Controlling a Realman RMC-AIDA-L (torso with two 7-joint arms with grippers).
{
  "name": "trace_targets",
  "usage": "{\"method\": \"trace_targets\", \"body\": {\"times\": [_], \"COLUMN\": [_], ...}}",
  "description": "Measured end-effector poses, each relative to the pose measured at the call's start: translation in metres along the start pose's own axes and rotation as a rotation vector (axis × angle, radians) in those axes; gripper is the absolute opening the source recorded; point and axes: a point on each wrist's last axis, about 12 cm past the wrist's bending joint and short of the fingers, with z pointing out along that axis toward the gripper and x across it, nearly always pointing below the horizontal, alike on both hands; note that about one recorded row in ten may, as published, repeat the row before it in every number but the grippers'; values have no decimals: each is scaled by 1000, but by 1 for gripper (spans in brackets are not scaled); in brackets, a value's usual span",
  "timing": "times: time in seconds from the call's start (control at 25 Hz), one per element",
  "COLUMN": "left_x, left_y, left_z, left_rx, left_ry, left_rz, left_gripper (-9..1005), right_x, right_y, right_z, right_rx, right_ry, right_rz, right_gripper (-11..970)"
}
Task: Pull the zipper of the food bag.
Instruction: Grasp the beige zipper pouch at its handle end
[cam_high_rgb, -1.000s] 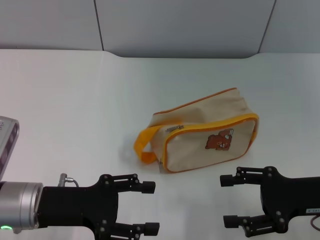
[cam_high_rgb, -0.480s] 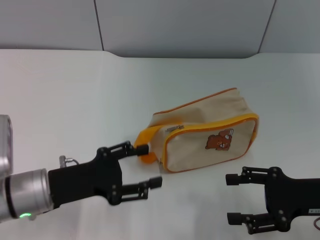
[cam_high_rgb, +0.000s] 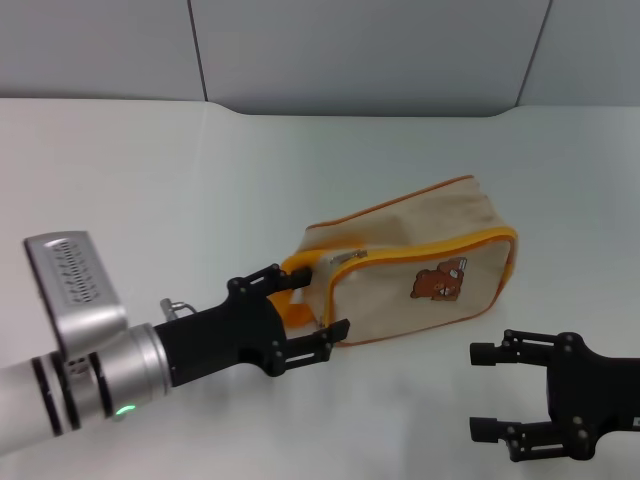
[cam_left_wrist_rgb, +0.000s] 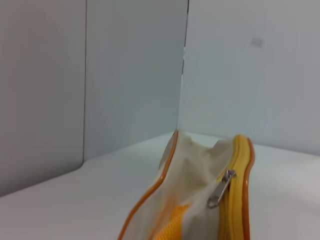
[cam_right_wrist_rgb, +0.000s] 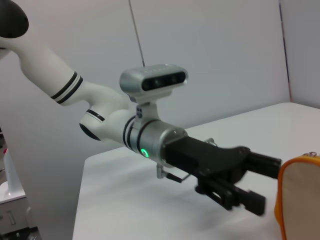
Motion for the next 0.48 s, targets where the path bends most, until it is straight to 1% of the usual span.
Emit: {"method": "trace_targets", "body": {"times": [0.16, 0.28, 0.48], "left_x": [-2, -3, -5], "left_y": [1, 2, 5], "left_z": [13, 17, 21], "left_rx": [-6, -24, -63], "left_ry": [17, 20, 2], "left_rz": [-13, -25, -55], "left_gripper": [816, 816, 735], "right_x": [2, 2, 1], "right_y": [1, 1, 1], "right_z": [-3, -4, -6], "right_rx": [12, 19, 29], "right_ry": [-4, -10, -21], "right_rz": [-4, -11, -17], "right_gripper": [800, 800, 799]}}
